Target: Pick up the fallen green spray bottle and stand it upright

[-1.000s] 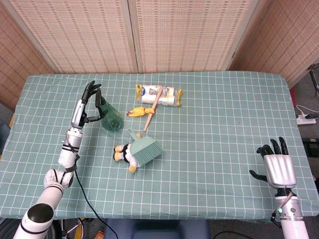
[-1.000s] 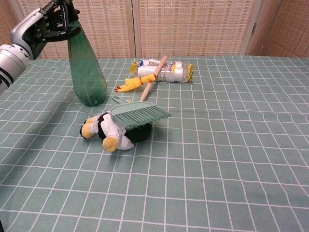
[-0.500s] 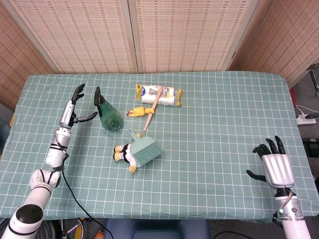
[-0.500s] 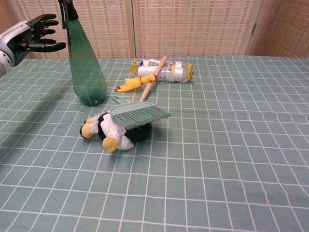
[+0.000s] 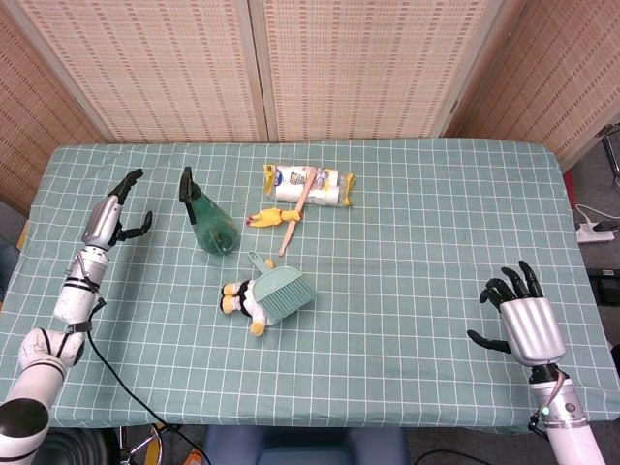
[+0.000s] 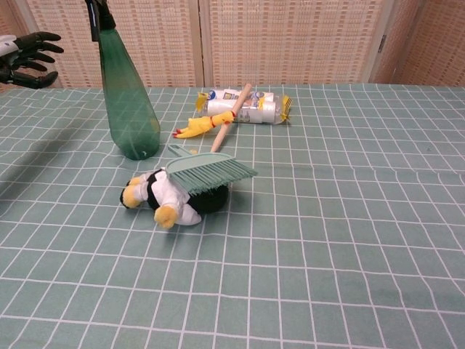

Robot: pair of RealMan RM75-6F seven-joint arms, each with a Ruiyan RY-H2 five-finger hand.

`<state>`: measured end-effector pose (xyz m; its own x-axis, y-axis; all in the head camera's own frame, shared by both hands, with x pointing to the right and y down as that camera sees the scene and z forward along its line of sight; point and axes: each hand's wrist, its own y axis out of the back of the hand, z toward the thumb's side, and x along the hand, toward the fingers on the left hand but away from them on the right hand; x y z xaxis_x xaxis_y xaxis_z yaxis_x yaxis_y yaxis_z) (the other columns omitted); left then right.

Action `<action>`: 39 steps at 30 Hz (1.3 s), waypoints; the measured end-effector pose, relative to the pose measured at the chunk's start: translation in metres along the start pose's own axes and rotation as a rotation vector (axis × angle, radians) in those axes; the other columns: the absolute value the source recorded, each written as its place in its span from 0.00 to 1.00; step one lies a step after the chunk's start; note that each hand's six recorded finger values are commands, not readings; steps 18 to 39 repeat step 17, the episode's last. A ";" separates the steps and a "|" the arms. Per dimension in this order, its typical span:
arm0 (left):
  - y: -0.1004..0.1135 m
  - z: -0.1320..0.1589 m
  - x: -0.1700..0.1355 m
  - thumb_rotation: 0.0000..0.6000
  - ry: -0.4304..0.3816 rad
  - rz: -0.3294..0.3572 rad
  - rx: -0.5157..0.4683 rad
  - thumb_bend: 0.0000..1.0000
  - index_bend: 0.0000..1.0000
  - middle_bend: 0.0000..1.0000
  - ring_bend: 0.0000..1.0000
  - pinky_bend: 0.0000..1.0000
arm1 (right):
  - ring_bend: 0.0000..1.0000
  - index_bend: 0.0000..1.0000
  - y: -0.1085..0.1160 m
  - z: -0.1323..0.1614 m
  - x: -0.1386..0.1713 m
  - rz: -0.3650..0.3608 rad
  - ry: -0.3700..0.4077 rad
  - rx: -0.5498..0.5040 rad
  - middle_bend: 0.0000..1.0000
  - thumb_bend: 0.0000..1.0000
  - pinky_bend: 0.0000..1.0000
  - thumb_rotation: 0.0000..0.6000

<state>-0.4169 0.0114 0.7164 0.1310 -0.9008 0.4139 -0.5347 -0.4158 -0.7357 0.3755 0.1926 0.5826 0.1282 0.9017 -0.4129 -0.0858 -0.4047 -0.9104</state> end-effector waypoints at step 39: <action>-0.026 0.092 -0.109 1.00 -0.057 -0.081 0.625 0.23 0.00 0.00 0.00 0.06 | 0.15 0.47 0.000 -0.007 0.002 0.024 0.028 -0.062 0.32 0.03 0.05 1.00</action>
